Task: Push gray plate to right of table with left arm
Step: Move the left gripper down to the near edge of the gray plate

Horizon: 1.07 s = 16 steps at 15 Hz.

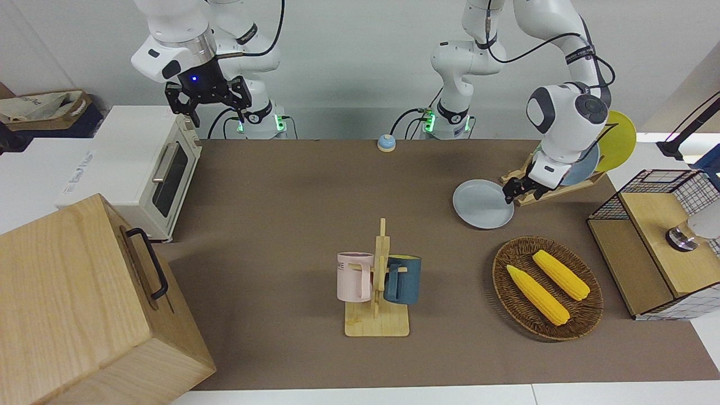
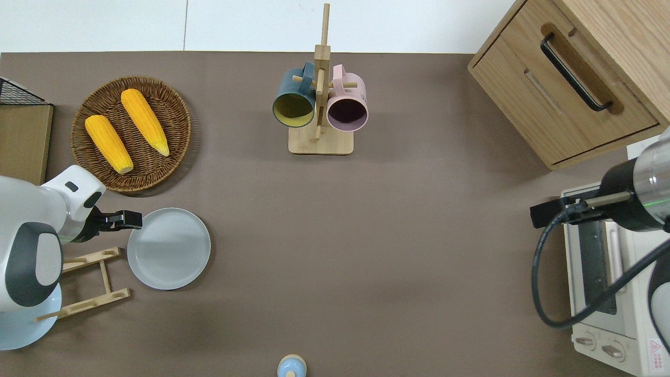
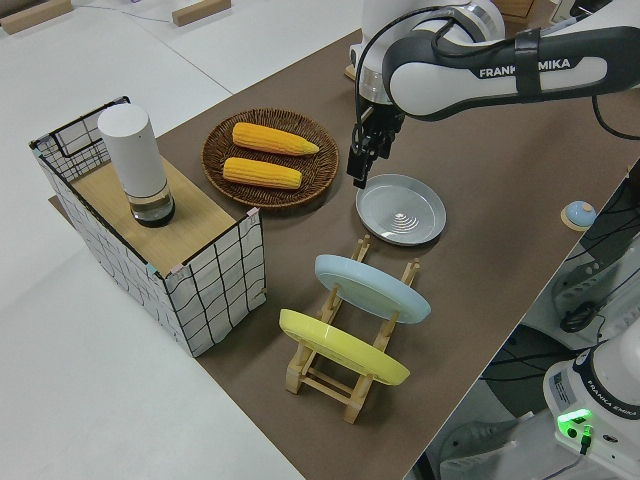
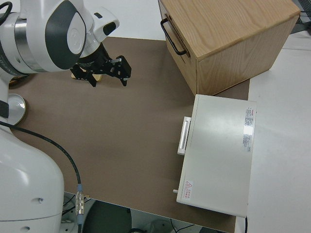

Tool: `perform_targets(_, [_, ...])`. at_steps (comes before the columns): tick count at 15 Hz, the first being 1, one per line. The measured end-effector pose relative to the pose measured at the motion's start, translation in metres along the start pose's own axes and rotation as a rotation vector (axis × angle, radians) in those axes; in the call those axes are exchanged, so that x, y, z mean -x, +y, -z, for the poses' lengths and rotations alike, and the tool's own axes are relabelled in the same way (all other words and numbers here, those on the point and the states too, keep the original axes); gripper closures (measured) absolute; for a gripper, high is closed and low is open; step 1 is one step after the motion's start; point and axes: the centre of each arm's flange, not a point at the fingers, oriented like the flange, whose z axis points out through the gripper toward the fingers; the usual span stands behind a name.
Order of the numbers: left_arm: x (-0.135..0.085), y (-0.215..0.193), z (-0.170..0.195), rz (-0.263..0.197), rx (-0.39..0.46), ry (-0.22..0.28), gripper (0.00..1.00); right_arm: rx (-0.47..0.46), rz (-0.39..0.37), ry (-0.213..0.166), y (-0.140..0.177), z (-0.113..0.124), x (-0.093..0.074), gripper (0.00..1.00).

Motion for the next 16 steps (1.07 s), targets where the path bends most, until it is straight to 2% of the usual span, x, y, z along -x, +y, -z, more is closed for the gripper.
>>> perform_targets(3, [0.004,-0.010,-0.018,-0.054,-0.003,0.015,0.05,0.000,0.000,0.000,0.000,0.000,0.000,0.01])
perform_targets(6, [0.007,-0.013,-0.038,-0.077,-0.008,0.018,0.09,0.000,0.000,0.000,0.000,0.000,0.000,0.01])
perform_targets(11, [0.010,-0.013,-0.071,-0.082,-0.020,0.038,0.09,0.000,0.000,0.000,0.000,0.000,0.000,0.01])
perform_targets(15, [0.009,-0.013,-0.077,-0.083,-0.023,0.036,0.11,0.000,0.000,0.000,0.000,0.000,0.000,0.01])
perform_targets(16, [0.009,-0.013,-0.077,-0.079,-0.020,0.037,0.18,0.000,0.000,0.000,0.000,0.000,0.000,0.01])
